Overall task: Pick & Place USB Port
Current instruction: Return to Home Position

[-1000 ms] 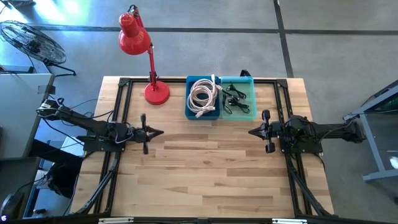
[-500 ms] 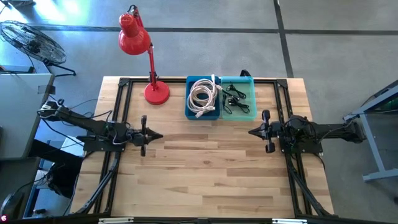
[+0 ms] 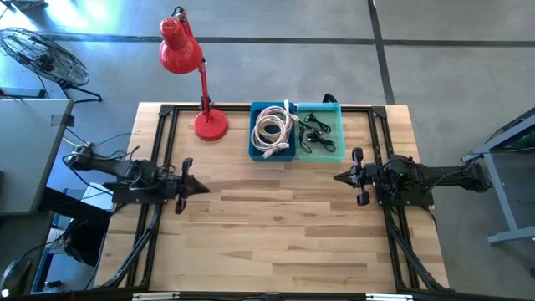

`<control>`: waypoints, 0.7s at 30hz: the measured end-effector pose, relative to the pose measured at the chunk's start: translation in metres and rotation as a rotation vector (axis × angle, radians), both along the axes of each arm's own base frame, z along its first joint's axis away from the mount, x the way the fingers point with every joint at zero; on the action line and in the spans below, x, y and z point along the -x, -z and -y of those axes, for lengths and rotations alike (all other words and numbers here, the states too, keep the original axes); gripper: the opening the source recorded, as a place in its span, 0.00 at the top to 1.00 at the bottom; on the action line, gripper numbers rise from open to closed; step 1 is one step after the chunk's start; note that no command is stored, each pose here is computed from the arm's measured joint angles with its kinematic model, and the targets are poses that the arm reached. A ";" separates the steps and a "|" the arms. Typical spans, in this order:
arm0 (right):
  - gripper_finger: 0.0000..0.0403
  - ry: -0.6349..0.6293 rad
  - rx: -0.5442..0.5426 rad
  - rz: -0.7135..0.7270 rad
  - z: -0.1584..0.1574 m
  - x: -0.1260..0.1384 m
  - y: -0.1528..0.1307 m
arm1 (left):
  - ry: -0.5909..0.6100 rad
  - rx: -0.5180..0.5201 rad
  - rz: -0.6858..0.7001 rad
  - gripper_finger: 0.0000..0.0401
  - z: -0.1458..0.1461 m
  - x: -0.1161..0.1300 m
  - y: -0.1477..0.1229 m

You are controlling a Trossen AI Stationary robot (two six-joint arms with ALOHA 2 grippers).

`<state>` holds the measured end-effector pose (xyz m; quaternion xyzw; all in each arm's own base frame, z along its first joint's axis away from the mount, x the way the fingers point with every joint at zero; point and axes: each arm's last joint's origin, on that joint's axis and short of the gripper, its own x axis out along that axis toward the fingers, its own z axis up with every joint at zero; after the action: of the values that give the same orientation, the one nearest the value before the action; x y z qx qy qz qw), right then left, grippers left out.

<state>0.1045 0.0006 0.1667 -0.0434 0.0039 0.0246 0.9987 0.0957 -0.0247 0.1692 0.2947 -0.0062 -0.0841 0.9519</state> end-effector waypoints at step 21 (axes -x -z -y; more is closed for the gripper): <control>1.00 0.000 0.000 0.000 0.000 0.000 0.000 | -0.068 0.093 0.033 1.00 -0.003 0.002 -0.003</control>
<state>0.1045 0.0006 0.1667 -0.0434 0.0040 0.0246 0.9987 0.0932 -0.0219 0.1727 0.2515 -0.0156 -0.0467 0.9666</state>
